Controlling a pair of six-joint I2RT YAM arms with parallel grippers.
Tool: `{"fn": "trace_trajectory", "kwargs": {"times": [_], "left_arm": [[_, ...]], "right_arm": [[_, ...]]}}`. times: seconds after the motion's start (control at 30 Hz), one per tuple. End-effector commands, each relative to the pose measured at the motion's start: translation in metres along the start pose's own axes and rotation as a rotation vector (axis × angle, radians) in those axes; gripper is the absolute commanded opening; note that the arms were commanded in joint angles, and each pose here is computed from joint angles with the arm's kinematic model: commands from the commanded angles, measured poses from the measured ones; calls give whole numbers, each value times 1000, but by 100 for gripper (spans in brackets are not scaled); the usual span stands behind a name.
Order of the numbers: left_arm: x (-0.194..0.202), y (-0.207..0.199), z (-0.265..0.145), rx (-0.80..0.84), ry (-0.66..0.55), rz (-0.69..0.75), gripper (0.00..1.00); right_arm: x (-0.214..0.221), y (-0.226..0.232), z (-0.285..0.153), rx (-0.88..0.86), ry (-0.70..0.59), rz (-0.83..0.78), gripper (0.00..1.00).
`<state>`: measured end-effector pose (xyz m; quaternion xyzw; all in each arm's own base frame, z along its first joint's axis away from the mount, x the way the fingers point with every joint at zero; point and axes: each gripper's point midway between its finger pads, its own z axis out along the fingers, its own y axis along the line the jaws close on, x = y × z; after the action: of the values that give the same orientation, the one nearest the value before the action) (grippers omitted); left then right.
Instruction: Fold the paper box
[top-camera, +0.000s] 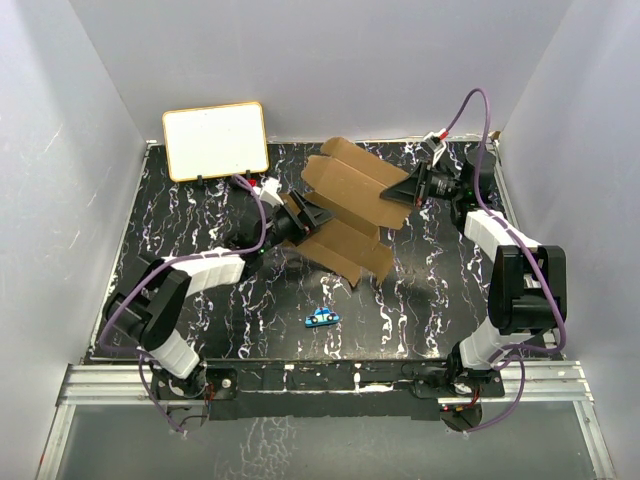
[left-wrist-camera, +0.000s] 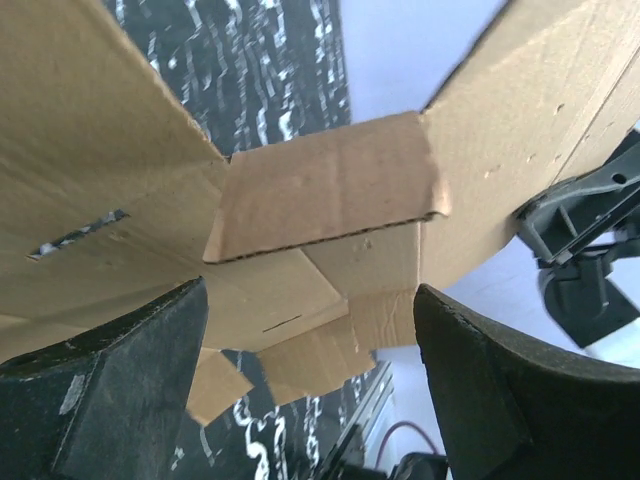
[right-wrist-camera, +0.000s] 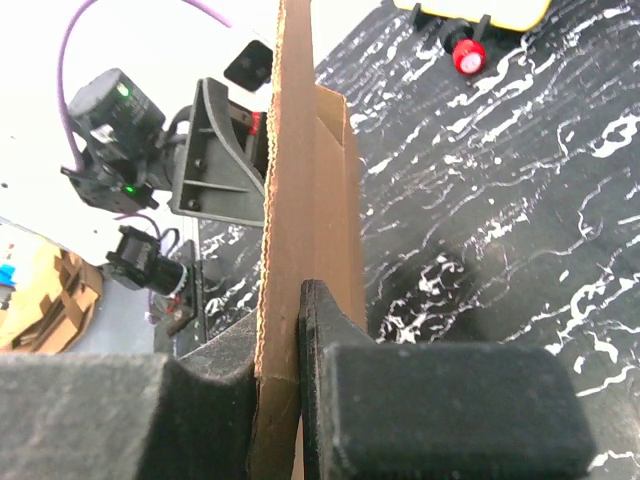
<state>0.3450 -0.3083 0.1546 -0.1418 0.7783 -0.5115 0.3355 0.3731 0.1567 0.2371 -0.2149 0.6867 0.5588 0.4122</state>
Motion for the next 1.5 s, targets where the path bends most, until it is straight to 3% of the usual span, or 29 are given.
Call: {"fn": "trace_trajectory", "kwargs": {"times": [0.0,0.43,0.77,1.0,1.13,1.33,1.47], "left_arm": [[-30,-55,9,168,-135,-22,82],[-30,-101,6,361,-147,-2,76],[-27,-106,16,366,-133,-3,69],[-29,-119,23,408,-130,9,55],[-29,-121,21,426,-136,19,29],[-28,-123,20,444,-133,23,3],[-27,-122,20,448,-129,23,0]], "right_arm": [[-35,38,-3,-85,-72,-36,8],[-31,31,-1,-67,-106,64,8],[-24,35,3,-82,-91,67,8],[-14,35,11,-92,-70,108,8],[-13,33,11,-85,-74,124,8],[-11,29,12,-76,-74,144,8],[-11,27,13,-74,-74,150,8]]}}
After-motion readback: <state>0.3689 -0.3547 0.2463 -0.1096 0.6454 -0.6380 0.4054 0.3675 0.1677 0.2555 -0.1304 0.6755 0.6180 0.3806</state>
